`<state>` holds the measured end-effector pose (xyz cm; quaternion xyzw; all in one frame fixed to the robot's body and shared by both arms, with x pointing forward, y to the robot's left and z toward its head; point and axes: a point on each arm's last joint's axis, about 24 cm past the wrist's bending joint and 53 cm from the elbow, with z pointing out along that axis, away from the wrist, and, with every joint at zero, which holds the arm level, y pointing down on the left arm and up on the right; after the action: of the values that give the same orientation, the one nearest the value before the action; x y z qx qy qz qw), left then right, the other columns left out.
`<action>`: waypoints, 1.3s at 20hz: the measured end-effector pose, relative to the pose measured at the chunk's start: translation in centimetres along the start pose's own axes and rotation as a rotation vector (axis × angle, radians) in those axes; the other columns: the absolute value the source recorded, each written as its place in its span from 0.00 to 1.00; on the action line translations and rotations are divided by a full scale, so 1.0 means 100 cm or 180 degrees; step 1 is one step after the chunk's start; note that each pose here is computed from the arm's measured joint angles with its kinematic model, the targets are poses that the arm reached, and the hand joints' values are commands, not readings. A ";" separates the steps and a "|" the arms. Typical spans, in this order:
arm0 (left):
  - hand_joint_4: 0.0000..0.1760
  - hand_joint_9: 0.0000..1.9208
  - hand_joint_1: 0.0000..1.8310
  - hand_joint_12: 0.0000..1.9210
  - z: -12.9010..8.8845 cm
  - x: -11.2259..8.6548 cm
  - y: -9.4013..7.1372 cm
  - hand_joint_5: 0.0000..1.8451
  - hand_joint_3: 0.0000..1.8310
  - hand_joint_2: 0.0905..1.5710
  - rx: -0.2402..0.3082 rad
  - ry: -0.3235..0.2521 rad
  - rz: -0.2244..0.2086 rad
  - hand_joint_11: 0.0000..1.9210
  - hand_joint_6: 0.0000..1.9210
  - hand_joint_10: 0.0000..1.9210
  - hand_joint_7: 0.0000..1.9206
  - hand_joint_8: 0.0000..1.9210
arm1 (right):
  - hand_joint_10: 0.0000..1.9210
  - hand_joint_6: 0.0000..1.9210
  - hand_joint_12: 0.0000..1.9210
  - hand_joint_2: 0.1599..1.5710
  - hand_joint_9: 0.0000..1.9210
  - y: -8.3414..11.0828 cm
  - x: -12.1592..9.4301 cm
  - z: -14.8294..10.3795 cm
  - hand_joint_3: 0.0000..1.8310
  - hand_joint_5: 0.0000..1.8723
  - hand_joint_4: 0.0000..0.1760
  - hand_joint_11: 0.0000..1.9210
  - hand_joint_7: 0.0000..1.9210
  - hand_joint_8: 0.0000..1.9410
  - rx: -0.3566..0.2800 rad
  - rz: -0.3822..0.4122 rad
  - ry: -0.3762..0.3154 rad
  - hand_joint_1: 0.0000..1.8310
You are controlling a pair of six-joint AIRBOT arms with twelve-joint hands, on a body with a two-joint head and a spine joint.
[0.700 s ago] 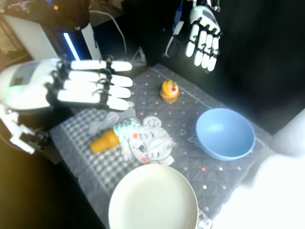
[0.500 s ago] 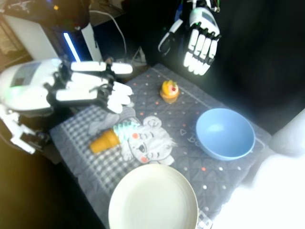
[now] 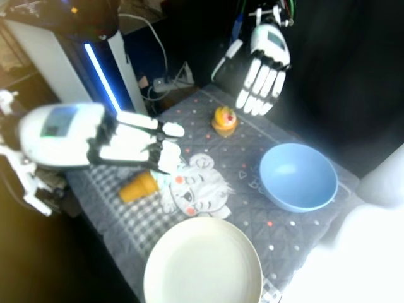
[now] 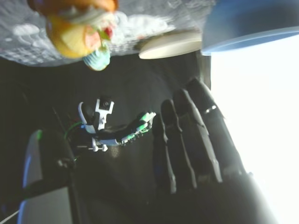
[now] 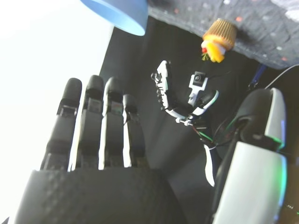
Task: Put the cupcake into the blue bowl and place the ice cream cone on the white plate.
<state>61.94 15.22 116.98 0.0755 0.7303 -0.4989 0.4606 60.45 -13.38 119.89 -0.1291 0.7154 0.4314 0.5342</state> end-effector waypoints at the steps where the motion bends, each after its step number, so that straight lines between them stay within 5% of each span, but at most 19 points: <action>1: 0.00 0.35 0.49 0.49 0.002 0.003 0.002 0.30 0.00 0.42 -0.0008 0.0043 -0.0006 0.19 0.00 0.00 0.33 0.00 | 0.00 0.00 0.28 0.31 0.20 -0.004 0.004 0.002 0.00 0.17 0.00 0.09 0.22 0.00 0.0012 0.0060 0.0046 0.40; 7: 0.00 0.34 0.46 0.43 0.005 0.015 0.022 0.30 0.00 0.40 -0.0223 0.0206 0.0029 0.18 0.00 0.00 0.32 0.00 | 0.00 0.00 0.23 0.33 0.15 -0.019 0.029 0.011 0.01 0.15 0.00 0.06 0.18 0.00 0.0153 0.0116 0.0308 0.44; 11: 0.00 0.32 0.45 0.38 0.008 0.030 0.031 0.29 0.00 0.40 -0.0316 0.0385 0.0008 0.16 0.00 0.00 0.32 0.00 | 0.00 0.00 0.16 0.32 0.22 -0.023 0.037 0.014 0.00 0.19 0.00 0.15 0.26 0.00 0.0216 0.0113 0.0381 0.40; 24: 0.00 0.37 0.44 0.52 0.011 0.040 0.040 0.29 0.00 0.39 -0.0399 0.0492 -0.0032 0.15 0.00 0.00 0.34 0.00 | 0.00 0.00 0.10 0.37 0.26 -0.028 0.048 0.020 0.00 0.24 0.00 0.20 0.27 0.00 0.0267 0.0127 0.0460 0.41; 26: 0.00 0.37 0.43 0.53 0.014 0.058 0.037 0.28 0.00 0.39 -0.0419 0.0655 0.0196 0.14 0.00 0.00 0.33 0.00 | 0.00 0.00 0.10 0.36 0.26 -0.036 0.068 0.024 0.00 0.24 0.00 0.21 0.27 0.00 0.0297 0.0332 0.0584 0.41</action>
<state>61.67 13.89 110.07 0.1183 0.8022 -0.4251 0.4022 61.63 -11.83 112.06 -0.1057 0.7863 0.4112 0.4487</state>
